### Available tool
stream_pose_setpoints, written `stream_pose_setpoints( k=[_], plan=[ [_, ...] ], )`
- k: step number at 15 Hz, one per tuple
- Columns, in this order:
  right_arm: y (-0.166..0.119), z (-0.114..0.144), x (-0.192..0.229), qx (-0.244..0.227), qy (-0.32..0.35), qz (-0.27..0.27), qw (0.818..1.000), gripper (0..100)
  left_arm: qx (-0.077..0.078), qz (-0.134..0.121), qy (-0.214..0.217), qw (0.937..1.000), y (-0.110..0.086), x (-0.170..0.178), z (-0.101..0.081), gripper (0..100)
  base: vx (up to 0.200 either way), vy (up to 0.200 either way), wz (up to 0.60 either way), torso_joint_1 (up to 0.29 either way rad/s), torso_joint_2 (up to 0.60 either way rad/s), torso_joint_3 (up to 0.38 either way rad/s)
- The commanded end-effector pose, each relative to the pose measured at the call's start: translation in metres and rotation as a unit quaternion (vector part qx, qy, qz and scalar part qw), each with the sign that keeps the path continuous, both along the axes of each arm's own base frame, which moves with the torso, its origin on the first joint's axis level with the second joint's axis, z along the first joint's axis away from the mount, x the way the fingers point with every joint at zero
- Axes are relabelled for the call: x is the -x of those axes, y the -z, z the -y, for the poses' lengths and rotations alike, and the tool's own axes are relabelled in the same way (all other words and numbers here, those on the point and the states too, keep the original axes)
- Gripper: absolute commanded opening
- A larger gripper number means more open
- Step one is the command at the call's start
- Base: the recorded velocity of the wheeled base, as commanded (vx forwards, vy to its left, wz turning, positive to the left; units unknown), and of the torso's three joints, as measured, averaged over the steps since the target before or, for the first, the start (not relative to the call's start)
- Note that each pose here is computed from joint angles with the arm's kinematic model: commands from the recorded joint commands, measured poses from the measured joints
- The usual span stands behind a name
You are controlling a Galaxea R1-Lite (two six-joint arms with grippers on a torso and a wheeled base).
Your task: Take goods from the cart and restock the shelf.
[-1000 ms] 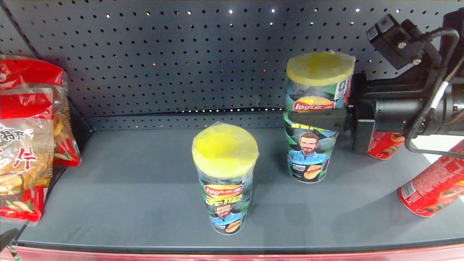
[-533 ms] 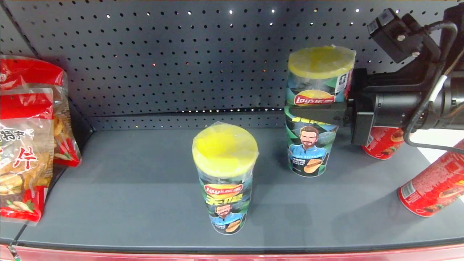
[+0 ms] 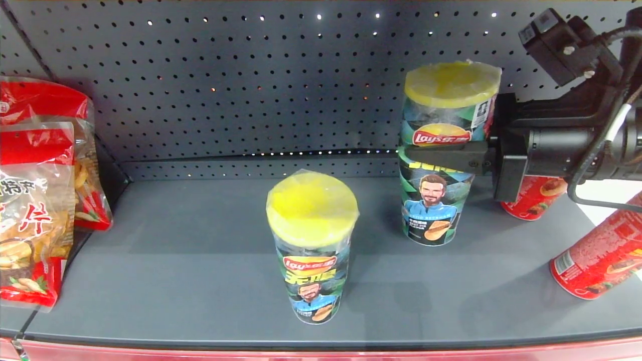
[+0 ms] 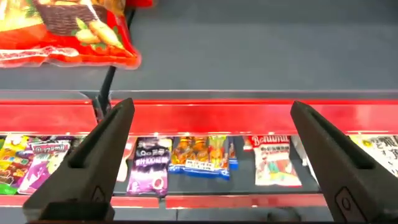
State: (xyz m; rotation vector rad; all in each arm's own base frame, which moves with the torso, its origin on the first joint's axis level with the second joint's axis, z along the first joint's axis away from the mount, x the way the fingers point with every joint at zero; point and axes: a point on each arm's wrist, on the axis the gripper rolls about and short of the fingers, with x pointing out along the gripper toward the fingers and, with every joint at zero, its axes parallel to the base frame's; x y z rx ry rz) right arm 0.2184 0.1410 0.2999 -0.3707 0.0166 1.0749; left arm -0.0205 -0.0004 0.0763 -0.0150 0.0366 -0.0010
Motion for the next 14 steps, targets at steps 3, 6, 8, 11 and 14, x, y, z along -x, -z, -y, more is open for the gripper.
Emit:
stream_pose_setpoints(
  k=[3, 6, 8, 11, 14],
  plan=[
    [0.000, -0.005, -0.007, 0.001, -0.003, -0.001, 1.000, 0, 0.000, 0.015, -0.001, 0.9999, 0.001, 0.002, 0.000, 100, 0.000, 0.000, 0.00, 0.000, 0.00, 0.000],
    [0.004, -0.012, -0.018, 0.004, -0.003, -0.008, 1.000, 0, -0.003, 0.015, -0.001, 0.9999, 0.001, 0.002, 0.000, 100, 0.000, 0.000, 0.00, 0.000, 0.00, 0.000],
    [0.002, -0.025, -0.039, 0.001, -0.003, -0.004, 1.000, 0, -0.004, 0.016, -0.001, 0.9999, 0.001, 0.002, 0.000, 100, 0.000, 0.000, 0.00, 0.000, 0.00, 0.000],
    [-0.007, -0.045, -0.051, -0.014, -0.016, 0.002, 1.000, 0, -0.003, 0.015, -0.001, 0.9999, 0.001, 0.002, 0.000, 100, 0.000, 0.000, 0.00, 0.000, 0.00, 0.000],
    [-0.007, -0.074, -0.047, -0.017, -0.054, 0.000, 0.998, 0, -0.003, 0.016, -0.001, 0.9999, 0.001, 0.002, 0.000, 100, 0.000, 0.000, 0.00, 0.000, 0.00, 0.000]
  ],
)
